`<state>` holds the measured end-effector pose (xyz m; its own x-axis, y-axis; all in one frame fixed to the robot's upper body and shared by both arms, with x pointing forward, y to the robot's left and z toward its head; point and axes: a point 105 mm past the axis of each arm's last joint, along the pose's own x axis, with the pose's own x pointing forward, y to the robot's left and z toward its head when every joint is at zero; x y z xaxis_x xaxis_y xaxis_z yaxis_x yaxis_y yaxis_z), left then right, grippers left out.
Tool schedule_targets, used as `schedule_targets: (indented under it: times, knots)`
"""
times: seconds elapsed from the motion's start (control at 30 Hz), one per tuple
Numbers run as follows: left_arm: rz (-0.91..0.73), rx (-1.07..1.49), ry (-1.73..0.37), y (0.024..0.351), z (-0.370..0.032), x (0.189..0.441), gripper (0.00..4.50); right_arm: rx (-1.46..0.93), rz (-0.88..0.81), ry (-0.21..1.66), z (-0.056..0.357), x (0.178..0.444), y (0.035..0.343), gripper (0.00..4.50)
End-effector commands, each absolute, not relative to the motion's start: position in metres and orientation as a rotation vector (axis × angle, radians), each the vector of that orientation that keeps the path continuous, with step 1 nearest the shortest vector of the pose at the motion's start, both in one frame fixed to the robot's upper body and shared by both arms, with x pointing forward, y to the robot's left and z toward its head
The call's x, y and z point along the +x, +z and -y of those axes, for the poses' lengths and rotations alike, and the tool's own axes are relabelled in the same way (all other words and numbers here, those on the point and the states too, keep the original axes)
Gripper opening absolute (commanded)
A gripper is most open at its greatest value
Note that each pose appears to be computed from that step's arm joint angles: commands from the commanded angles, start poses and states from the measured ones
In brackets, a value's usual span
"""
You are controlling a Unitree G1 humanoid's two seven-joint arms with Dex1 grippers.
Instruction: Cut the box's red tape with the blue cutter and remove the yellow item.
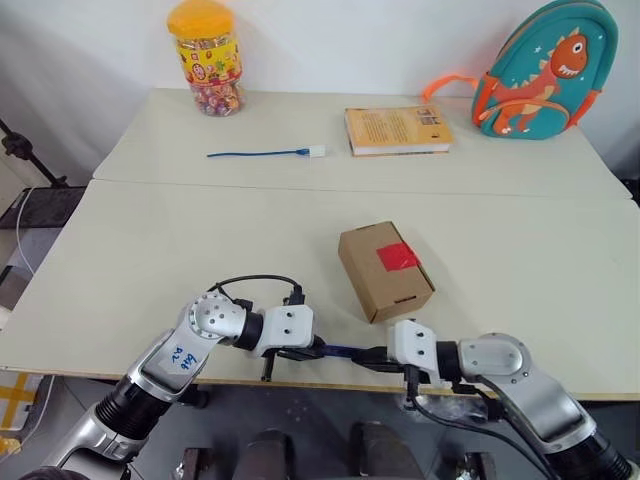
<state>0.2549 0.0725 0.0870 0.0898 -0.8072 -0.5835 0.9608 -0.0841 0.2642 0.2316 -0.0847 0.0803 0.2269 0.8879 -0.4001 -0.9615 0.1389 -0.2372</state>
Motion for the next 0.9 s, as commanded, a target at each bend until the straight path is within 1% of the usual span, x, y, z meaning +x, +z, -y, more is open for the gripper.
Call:
schedule_targets:
  times: [0.03, 0.3, 0.4, 0.57, 0.7, 0.9]
  knots:
    - [-0.31, 0.733, -1.518, 0.079, -0.074, 0.247, 0.43, -0.478, -0.189, 1.31, 0.082, 0.237, 0.079, 0.03]
    - [-0.302, 0.725, -1.53, 0.078, -0.069, 0.245, 0.43, -0.449, -0.202, 1.306, 0.073, 0.239, 0.079, 0.03]
    - [-0.304, 0.726, -1.531, 0.077, -0.07, 0.246, 0.43, -0.394, -0.186, 1.296, 0.072, 0.239, 0.087, 0.03]
    - [-0.308, 0.729, -1.528, 0.077, -0.071, 0.246, 0.43, -0.393, -0.172, 1.319, 0.081, 0.229, 0.097, 0.03]
    - [-0.311, 0.73, -1.53, 0.076, -0.071, 0.246, 0.43, -0.383, -0.184, 1.279, 0.098, 0.229, 0.104, 0.03]
    - [-0.315, 0.733, -1.535, 0.075, -0.072, 0.245, 0.43, -0.434, -0.232, 1.252, 0.109, 0.236, 0.094, 0.03]
